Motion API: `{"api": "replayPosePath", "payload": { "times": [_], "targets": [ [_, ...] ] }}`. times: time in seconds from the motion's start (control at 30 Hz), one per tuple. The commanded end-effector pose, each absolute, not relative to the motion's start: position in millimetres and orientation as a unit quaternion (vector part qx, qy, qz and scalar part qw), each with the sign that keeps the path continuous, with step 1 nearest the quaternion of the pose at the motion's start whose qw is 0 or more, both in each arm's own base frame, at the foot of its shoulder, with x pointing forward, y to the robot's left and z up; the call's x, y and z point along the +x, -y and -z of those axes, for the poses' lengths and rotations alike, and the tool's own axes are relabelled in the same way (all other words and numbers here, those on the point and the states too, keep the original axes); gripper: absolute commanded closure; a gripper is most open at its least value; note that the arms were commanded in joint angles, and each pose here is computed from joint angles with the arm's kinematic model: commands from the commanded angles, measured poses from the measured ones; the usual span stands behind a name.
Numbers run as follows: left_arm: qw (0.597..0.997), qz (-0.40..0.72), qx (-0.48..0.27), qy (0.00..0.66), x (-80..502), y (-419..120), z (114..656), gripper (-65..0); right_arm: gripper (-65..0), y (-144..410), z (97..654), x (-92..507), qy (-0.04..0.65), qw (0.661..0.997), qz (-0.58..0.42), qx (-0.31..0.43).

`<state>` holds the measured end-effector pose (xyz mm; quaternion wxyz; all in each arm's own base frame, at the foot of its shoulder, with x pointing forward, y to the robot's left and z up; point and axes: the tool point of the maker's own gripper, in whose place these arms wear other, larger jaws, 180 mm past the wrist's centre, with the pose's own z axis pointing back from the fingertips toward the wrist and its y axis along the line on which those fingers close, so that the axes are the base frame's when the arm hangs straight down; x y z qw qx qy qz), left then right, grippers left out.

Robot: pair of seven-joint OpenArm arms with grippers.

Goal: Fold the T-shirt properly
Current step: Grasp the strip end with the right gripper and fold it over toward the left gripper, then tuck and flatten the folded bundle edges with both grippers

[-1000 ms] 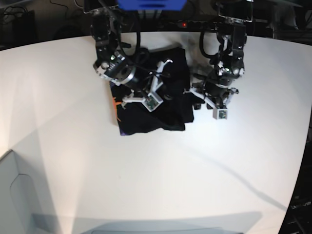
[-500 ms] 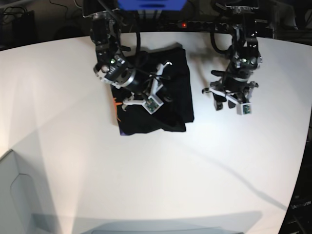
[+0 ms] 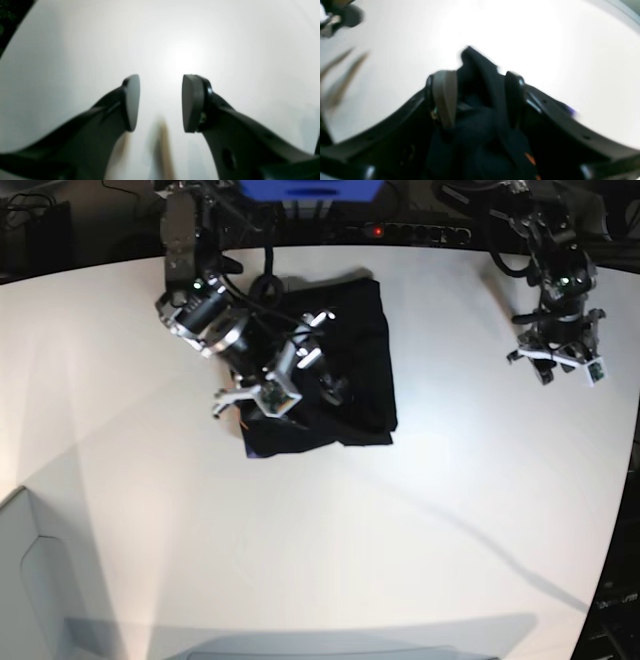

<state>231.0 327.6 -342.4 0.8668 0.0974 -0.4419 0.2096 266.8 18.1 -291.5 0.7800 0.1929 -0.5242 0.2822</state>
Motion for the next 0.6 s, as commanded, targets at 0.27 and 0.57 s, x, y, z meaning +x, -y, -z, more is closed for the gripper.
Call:
{"api": "replayPosePath", "payload": {
  "times": [0.27, 0.57],
  "targets": [
    [0.855, -0.208, 0.106, 0.464, 235.9, -335.2, 328.4, -26.8, -31.2, 60.8, 299.8, 281.4, 0.531, 0.813, -0.209, 0.115],
    [0.853, -0.208, 0.108, 0.466, 236.0, -336.7, 326.0, -26.8, -31.2, -3.2, 336.6, 231.2, 0.465, 0.824, -0.253, 0.202]
  ]
}}
